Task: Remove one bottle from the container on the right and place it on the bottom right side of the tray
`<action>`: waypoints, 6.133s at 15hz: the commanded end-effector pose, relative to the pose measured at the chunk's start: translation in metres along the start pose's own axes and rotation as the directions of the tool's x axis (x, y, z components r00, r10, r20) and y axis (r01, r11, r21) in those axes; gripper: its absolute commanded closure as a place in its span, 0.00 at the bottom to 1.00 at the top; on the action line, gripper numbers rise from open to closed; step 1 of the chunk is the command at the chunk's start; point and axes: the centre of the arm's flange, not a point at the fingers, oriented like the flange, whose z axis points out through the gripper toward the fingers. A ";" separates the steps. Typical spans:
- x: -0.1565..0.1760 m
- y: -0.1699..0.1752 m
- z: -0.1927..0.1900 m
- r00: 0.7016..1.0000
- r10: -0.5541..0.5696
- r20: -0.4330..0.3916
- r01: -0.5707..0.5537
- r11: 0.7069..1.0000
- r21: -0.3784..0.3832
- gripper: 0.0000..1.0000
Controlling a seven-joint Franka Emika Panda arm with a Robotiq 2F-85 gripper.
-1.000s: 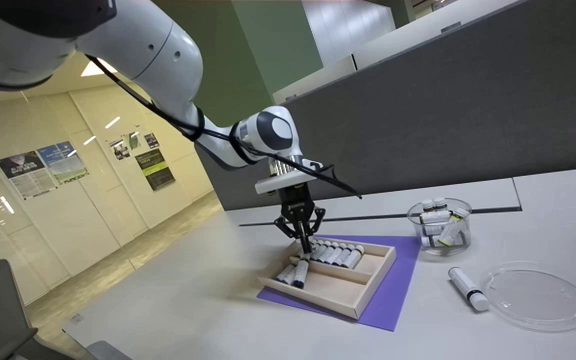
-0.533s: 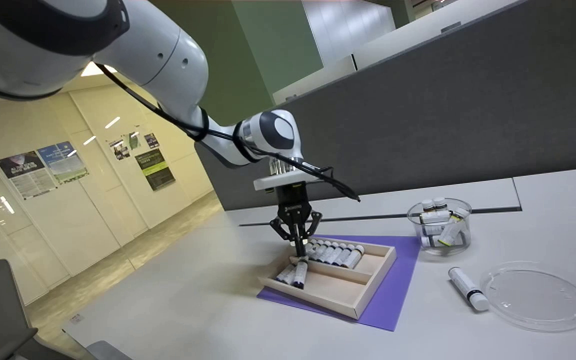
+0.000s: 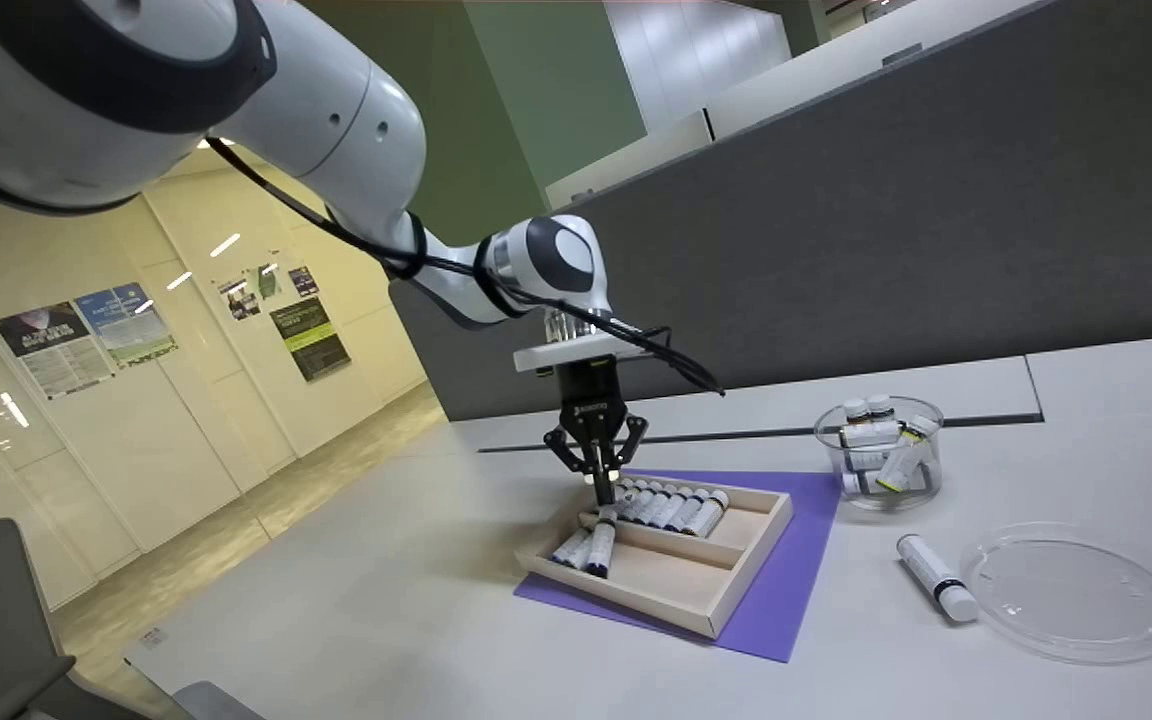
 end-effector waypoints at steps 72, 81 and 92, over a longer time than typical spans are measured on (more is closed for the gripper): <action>0.058 -0.002 0.019 0.941 -0.279 0.191 0.254 0.956 0.145 1.00; 0.036 0.045 0.016 0.964 -0.202 0.173 0.179 0.974 0.139 1.00; 0.018 0.099 -0.007 0.993 -0.085 0.077 0.078 0.993 0.091 1.00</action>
